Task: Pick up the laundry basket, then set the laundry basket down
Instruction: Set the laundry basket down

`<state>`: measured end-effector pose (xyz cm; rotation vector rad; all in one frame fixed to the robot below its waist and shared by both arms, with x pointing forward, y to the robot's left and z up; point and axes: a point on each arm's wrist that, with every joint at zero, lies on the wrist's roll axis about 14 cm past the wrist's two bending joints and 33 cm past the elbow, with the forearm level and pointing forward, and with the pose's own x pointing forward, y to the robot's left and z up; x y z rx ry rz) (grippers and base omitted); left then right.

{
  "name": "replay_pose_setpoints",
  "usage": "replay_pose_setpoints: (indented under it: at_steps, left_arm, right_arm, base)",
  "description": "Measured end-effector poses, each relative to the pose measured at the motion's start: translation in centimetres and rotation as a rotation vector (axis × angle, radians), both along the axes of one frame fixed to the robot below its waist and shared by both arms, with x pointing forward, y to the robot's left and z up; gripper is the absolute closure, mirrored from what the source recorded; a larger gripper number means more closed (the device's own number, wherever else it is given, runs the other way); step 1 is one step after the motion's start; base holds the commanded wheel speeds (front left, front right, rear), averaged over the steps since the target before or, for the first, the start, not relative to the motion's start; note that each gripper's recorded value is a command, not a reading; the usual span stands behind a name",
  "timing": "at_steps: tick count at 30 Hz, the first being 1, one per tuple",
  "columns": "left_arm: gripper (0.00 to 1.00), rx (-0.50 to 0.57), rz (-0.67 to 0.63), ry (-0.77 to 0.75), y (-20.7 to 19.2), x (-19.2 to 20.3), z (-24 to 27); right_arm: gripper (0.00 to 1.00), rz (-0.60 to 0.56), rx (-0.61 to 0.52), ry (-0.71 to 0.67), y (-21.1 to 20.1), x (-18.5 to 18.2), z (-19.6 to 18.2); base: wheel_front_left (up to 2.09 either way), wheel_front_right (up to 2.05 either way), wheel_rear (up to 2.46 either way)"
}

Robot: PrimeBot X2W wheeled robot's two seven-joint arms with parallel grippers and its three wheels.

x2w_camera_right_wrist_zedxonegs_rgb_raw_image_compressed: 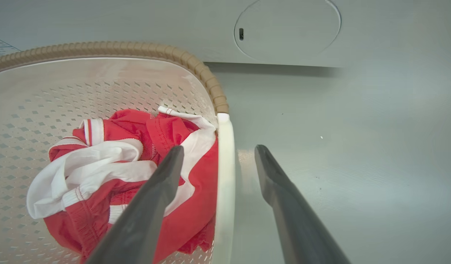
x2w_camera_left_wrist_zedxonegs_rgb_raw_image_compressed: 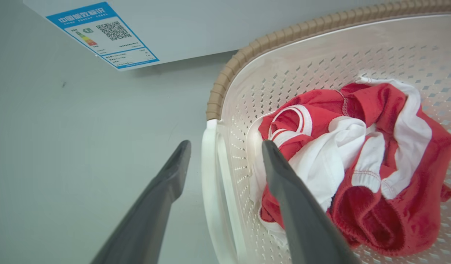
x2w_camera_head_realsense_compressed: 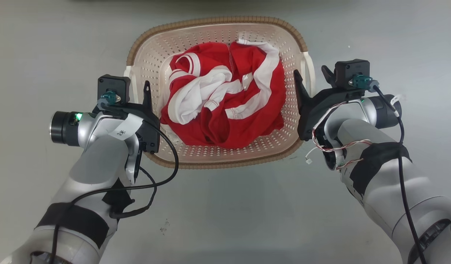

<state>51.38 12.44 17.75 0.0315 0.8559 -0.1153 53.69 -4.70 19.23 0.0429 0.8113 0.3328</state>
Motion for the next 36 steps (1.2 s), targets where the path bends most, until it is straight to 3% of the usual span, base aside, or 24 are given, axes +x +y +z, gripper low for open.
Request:
replay_pose_setpoints:
  at_steps: [13, 22, 36]
  left_arm:
    - [0.0, -0.05, -0.04, -0.148, -1.7, 2.0, 5.7]
    - [0.0, -0.109, -0.002, -0.208, -2.3, 0.7, 9.6]
    - [0.0, -0.15, 0.046, -0.317, -1.1, -3.1, 15.3]
  right_arm:
    - [0.0, -0.033, 0.014, -0.108, -0.8, 1.5, 5.4]
    - [0.0, -0.062, 0.04, -0.166, -1.1, 1.2, 9.6]
    - [0.0, -0.096, 0.136, -0.224, -0.1, -2.7, 15.5]
  base:
    - [0.0, 0.0, 0.0]
    - [0.0, 0.0, 0.0]
    - [0.0, 0.0, 0.0]
